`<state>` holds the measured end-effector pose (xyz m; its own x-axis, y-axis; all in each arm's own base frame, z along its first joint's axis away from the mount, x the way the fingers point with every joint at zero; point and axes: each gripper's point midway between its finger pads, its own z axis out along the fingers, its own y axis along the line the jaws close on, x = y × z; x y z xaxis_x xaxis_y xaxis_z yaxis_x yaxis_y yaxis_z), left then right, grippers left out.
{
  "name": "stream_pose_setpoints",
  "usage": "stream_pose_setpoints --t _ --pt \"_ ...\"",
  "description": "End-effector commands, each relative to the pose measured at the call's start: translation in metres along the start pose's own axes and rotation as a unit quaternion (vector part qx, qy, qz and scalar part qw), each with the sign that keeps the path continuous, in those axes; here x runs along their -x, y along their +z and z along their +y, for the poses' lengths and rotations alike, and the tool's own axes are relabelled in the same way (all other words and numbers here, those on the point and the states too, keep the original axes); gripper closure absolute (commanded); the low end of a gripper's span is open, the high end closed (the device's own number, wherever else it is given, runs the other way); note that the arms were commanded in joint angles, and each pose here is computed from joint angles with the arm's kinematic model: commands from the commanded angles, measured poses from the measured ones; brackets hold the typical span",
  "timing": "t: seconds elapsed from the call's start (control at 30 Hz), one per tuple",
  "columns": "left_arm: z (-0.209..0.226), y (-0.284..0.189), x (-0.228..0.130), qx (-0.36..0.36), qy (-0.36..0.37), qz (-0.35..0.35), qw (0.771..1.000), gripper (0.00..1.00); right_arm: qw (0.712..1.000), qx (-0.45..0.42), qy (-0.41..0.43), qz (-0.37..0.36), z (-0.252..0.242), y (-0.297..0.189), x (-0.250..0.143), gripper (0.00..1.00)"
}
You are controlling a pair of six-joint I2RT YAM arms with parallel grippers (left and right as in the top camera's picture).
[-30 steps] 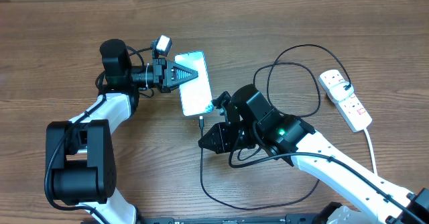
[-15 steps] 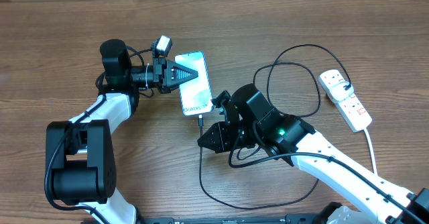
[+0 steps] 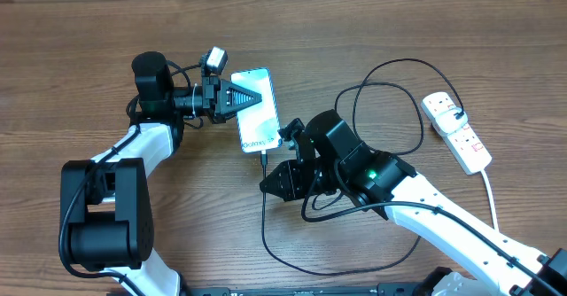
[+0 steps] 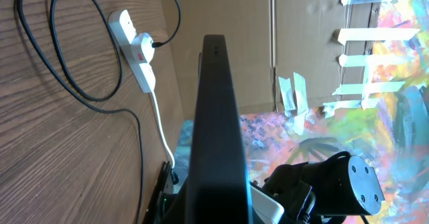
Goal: Plug charger to phone and switch on socket
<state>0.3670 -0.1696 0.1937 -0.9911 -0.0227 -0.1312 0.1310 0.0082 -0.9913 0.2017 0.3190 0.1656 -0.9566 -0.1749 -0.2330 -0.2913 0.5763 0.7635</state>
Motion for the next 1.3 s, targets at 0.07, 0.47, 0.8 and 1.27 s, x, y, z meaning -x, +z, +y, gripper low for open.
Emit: stream_pose_setpoints --t 0.07,0.47,0.8,1.27 --pt "-0.0076 0.0027 -0.0007 -0.006 0.008 0.016 1.0 0.96 1.0 0.008 -0.014 -0.004 0.004 -0.0008 0.0037 0.96" --pt "-0.0076 0.0027 -0.0007 -0.006 0.002 0.016 1.0 0.96 1.0 0.004 0.002 0.001 0.0016 0.0002 0.0019 0.96" --pt "-0.0076 0.0027 -0.0007 -0.006 -0.008 0.016 1.0 0.96 1.0 0.004 0.004 0.001 0.0015 0.0002 0.0017 0.96" --pt "-0.0076 0.0027 -0.0007 -0.006 -0.009 0.016 1.0 0.96 1.0 0.004 0.003 0.001 0.0017 0.0002 0.002 0.96"
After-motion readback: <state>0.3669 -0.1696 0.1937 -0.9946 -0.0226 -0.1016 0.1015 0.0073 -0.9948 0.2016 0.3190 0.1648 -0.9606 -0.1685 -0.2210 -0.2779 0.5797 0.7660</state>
